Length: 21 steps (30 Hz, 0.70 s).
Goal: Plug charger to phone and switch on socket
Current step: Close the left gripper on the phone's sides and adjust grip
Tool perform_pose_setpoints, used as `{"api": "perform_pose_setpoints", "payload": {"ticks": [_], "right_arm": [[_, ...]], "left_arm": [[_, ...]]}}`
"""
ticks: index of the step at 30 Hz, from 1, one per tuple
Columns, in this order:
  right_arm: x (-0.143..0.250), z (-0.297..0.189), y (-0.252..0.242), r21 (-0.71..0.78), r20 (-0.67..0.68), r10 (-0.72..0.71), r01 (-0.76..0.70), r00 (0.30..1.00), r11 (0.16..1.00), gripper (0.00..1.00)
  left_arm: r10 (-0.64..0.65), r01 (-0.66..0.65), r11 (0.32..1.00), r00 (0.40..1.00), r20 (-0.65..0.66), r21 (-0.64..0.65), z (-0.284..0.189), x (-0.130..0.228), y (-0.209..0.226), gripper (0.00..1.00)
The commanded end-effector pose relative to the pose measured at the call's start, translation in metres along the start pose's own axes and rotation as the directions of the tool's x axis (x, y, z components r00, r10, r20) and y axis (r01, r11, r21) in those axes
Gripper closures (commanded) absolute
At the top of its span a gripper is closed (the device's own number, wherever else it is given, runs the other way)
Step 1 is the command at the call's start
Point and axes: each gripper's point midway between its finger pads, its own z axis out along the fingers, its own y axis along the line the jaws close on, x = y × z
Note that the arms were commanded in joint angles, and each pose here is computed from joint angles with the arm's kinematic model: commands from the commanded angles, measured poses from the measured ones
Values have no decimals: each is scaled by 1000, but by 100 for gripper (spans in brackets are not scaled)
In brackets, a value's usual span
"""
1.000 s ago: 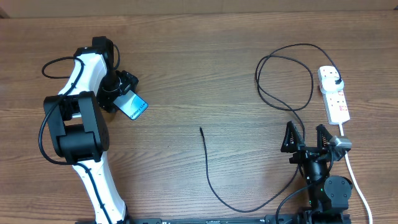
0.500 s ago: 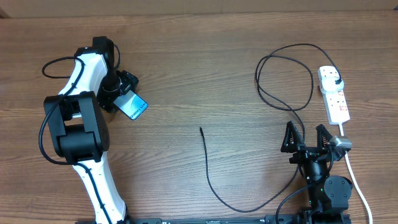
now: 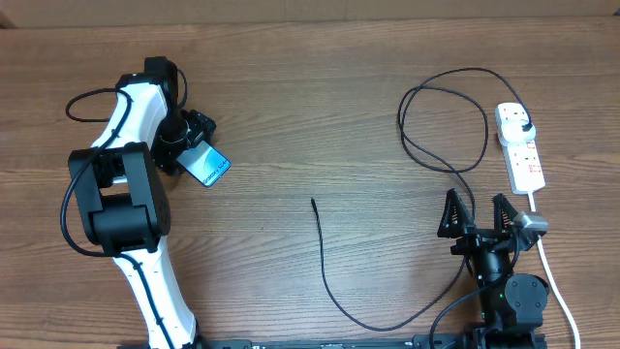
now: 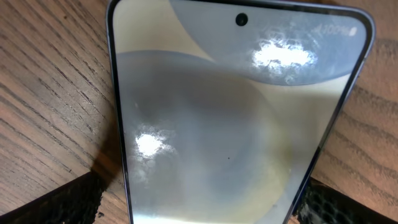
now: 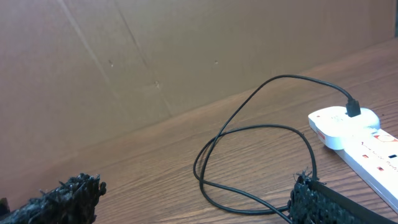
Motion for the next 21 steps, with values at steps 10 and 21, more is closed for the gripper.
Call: {"api": "perform_pose_setpoints", "payload": {"ticks": [10,21], "right_arm": [[2,0,-2,6,5,-6,6,1000,1000,0],[2,0,-2,6,5,-6,6,1000,1000,0]], "left_arm": [[16,-25,994,997,-81,-109,42,24,18,7],[10,-19,994,997,-83,-107,42,25,17,16]]}}
